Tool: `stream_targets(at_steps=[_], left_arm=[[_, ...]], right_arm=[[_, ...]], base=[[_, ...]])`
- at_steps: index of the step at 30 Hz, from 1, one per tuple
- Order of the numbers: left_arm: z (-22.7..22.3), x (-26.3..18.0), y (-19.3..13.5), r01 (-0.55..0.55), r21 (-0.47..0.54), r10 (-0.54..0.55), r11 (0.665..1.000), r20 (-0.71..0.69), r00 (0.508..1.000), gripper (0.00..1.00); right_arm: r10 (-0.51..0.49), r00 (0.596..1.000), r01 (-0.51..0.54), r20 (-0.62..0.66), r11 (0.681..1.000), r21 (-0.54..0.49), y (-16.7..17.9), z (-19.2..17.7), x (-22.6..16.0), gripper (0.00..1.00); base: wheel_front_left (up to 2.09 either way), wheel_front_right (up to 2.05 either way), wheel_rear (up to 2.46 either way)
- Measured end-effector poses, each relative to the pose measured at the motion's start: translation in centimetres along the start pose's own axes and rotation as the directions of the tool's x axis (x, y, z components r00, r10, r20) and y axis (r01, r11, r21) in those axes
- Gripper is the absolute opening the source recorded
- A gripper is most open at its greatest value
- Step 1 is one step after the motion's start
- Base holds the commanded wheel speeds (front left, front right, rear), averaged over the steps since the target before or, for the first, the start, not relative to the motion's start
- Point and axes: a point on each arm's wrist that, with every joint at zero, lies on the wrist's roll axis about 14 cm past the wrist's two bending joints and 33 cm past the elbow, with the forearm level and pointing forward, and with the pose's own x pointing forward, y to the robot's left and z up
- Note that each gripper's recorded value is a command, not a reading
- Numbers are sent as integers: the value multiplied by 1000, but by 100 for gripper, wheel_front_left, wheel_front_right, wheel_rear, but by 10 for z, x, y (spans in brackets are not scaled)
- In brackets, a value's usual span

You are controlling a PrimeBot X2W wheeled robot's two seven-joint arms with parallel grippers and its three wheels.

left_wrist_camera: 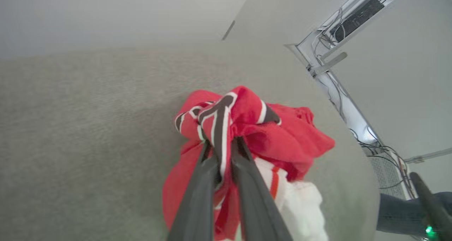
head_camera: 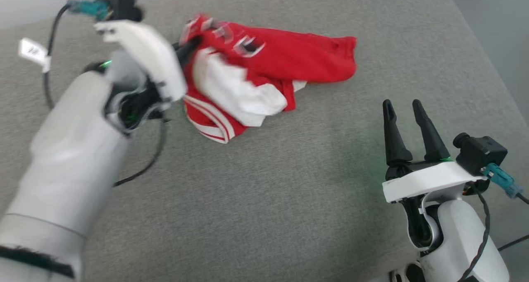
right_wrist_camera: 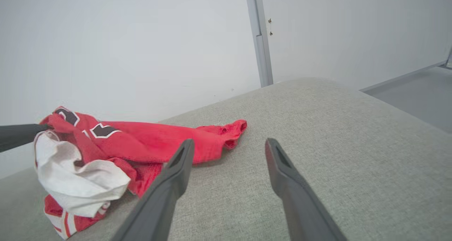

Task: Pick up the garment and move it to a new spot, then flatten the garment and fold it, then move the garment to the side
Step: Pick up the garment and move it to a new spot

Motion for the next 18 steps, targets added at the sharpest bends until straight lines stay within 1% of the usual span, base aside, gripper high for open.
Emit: stream_targets(at_steps=[3, 4, 5, 6, 8, 10, 12, 18], left_arm=[[-19, 0, 34, -90, 47, 93, 995, -67, 993, 0], [-25, -1, 41, -110, 76, 117, 991, -91, 989, 0], [-34, -1, 49, -127, 136, 144, 983, -125, 982, 0], [-42, -2, 55, -134, 221, 172, 966, -161, 972, 0], [-60, -4, 66, -122, 368, 218, 922, -233, 948, 0], [-70, -4, 70, -93, 463, 244, 881, -277, 929, 0], [-74, -2, 71, -70, 506, 253, 860, -302, 919, 0], [-77, 6, 80, -40, 570, 266, 820, -319, 909, 0]], right_arm=[[-22, 1000, 22, -1, 1000, 7, -7, 0, -3, 100], [-28, 1000, 28, -2, 1000, 7, -9, 0, -4, 100], [-32, 999, 32, -3, 999, 7, -10, 0, -4, 100], [-36, 999, 36, -4, 999, 8, -12, -1, -4, 100], [-42, 999, 42, -7, 999, 10, -13, -2, -4, 100], [-46, 999, 46, -11, 999, 12, -14, -3, -4, 100], [-45, 999, 45, -16, 999, 13, -14, -5, -4, 100], [-46, 999, 46, -22, 999, 20, -14, -7, 0, 100]], base=[[0, 0, 0], [0, 0, 0], [0, 0, 0], [0, 0, 0], [0, 0, 0], [0, 0, 0], [0, 0, 0], [0, 0, 0]])
